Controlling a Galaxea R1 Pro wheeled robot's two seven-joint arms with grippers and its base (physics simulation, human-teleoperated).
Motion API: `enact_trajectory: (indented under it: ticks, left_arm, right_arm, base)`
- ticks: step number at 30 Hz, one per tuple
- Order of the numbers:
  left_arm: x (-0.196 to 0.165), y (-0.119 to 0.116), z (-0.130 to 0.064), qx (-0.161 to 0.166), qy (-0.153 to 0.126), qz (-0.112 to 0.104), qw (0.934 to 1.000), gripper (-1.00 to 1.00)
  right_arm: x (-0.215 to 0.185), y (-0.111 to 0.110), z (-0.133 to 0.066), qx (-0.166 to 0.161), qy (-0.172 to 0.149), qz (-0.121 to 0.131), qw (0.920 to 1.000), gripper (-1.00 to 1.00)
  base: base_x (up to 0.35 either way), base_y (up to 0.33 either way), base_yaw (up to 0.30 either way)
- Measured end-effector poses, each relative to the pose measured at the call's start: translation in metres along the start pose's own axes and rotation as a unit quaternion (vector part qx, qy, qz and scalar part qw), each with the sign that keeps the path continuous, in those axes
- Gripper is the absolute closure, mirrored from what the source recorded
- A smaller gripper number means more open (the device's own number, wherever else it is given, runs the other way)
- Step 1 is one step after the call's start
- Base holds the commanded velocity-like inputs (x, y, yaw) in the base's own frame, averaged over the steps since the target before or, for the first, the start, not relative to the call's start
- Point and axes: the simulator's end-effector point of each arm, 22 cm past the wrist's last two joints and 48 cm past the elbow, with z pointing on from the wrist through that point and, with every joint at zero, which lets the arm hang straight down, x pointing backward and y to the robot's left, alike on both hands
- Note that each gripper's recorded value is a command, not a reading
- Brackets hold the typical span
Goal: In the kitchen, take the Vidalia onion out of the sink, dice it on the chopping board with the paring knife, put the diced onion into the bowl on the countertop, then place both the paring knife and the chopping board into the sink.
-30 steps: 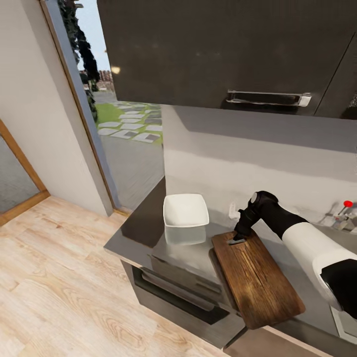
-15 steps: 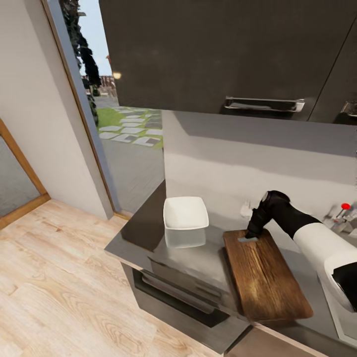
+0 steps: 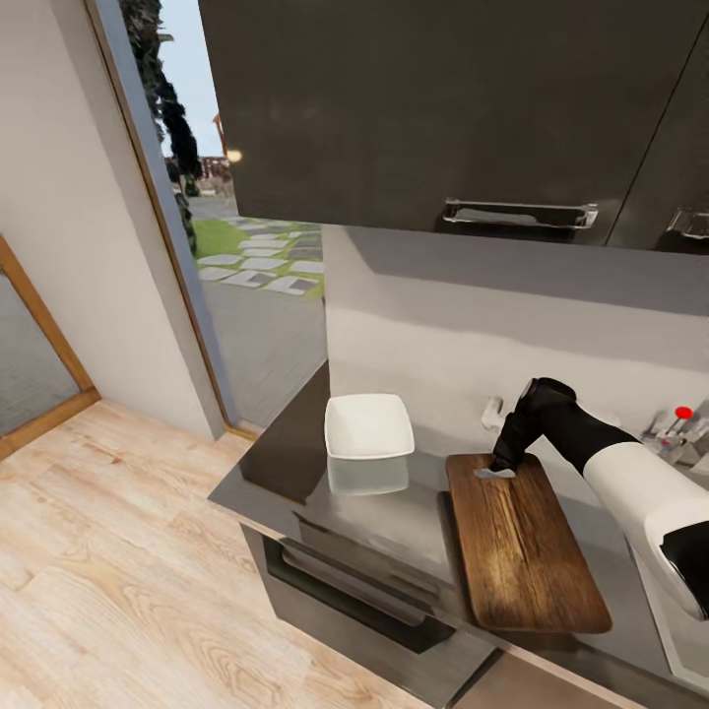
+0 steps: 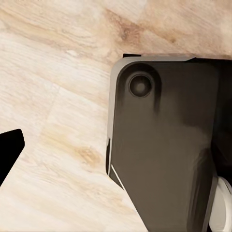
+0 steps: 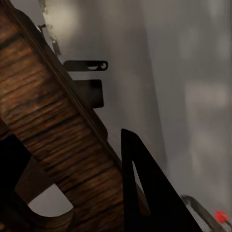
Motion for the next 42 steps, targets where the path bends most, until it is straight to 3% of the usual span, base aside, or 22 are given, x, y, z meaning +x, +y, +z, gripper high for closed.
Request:
enact_trajectory:
  ticks: [8,12,19,21,26,29,39,42]
  left_arm:
    - [0.0,0.0,0.0,0.001,0.0,0.0,1.0,-1.0]
    - [0.002,-0.001,-0.001,0.001,0.002,0.001,1.0,-1.0]
    - [0.002,-0.002,-0.001,0.003,0.001,0.005,1.0,-1.0]
    - [0.002,-0.002,-0.001,0.003,0.0,0.005,1.0,-1.0]
    - [0.0,-0.003,-0.001,0.005,-0.002,0.007,1.0,-1.0]
    - [0.0,-0.004,-0.001,0.006,-0.003,0.009,0.9999,-1.0]
    - [-0.002,-0.006,0.0,0.009,-0.006,0.016,0.9998,-1.0]
    - [-0.003,-0.006,0.0,0.009,-0.006,0.016,0.9998,-1.0]
  right_arm:
    - [0.007,-0.005,-0.003,0.005,0.005,0.005,1.0,1.0]
    - [0.031,-0.017,-0.008,0.013,0.022,0.034,0.9991,1.0]
    - [0.036,-0.024,-0.014,0.025,0.024,0.047,0.9983,1.0]
    - [0.033,-0.029,-0.017,0.032,0.013,0.06,0.9976,1.0]
    - [0.028,-0.055,-0.034,0.051,-0.043,0.128,0.9896,1.0]
    - [0.027,-0.064,-0.039,0.06,-0.06,0.153,0.9845,1.0]
    - [0.043,-0.079,-0.046,0.092,-0.043,0.21,0.9724,1.0]
    - [0.052,-0.086,-0.05,0.101,-0.042,0.252,0.9616,1.0]
  base:
    - [0.0,0.0,-0.16]
    - [0.0,0.0,-0.236]
    - [0.0,0.0,-0.239]
    - [0.0,0.0,-0.239]
    - [0.0,0.0,-0.239]
    - [0.0,0.0,-0.225]
    - [0.0,0.0,-0.197]
    - [0.0,0.0,-0.155]
